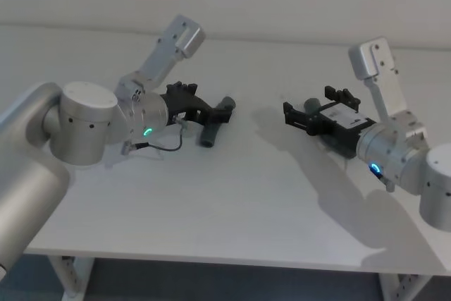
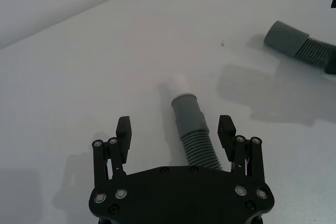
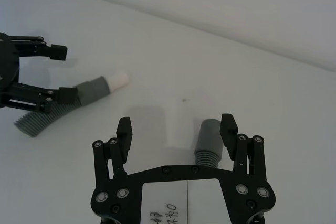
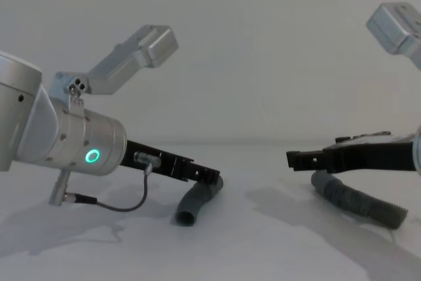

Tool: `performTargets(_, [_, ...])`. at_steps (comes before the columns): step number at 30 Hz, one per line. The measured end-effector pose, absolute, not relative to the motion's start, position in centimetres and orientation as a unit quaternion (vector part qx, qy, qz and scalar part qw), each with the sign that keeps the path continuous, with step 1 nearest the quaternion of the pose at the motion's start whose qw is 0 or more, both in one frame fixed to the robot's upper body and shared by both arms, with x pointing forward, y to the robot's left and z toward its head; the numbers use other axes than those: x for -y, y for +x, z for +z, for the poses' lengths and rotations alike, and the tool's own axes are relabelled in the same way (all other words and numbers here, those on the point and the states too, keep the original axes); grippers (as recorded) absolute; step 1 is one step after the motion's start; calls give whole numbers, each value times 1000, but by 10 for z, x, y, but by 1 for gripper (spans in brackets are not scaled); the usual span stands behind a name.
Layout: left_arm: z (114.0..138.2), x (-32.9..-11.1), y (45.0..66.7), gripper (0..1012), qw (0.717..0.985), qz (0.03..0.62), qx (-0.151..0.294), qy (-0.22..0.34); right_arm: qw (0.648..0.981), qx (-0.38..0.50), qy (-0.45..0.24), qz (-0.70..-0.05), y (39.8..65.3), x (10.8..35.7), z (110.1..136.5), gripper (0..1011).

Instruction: Use both hands to pick up one end of the pipe from the table, align the ends, and insert them.

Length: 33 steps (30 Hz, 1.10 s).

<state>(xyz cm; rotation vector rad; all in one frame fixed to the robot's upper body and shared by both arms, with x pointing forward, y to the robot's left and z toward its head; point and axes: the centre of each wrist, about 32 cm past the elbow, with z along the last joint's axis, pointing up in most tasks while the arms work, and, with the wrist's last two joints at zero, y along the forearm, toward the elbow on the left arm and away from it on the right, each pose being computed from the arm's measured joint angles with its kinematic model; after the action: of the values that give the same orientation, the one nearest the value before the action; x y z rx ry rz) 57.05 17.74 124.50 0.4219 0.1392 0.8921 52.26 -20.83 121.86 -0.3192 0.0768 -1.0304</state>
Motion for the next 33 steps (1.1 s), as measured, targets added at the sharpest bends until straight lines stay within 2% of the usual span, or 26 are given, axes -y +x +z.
performTargets(14, [1239, -177, 576, 1002, 876, 426, -73, 216, 844, -49, -179, -503, 533, 211, 1218, 1000])
performTargets(33, [1234, -176, 578, 1002, 875, 427, -72, 217, 830, -48, -193, -521, 534, 218, 1214, 1000])
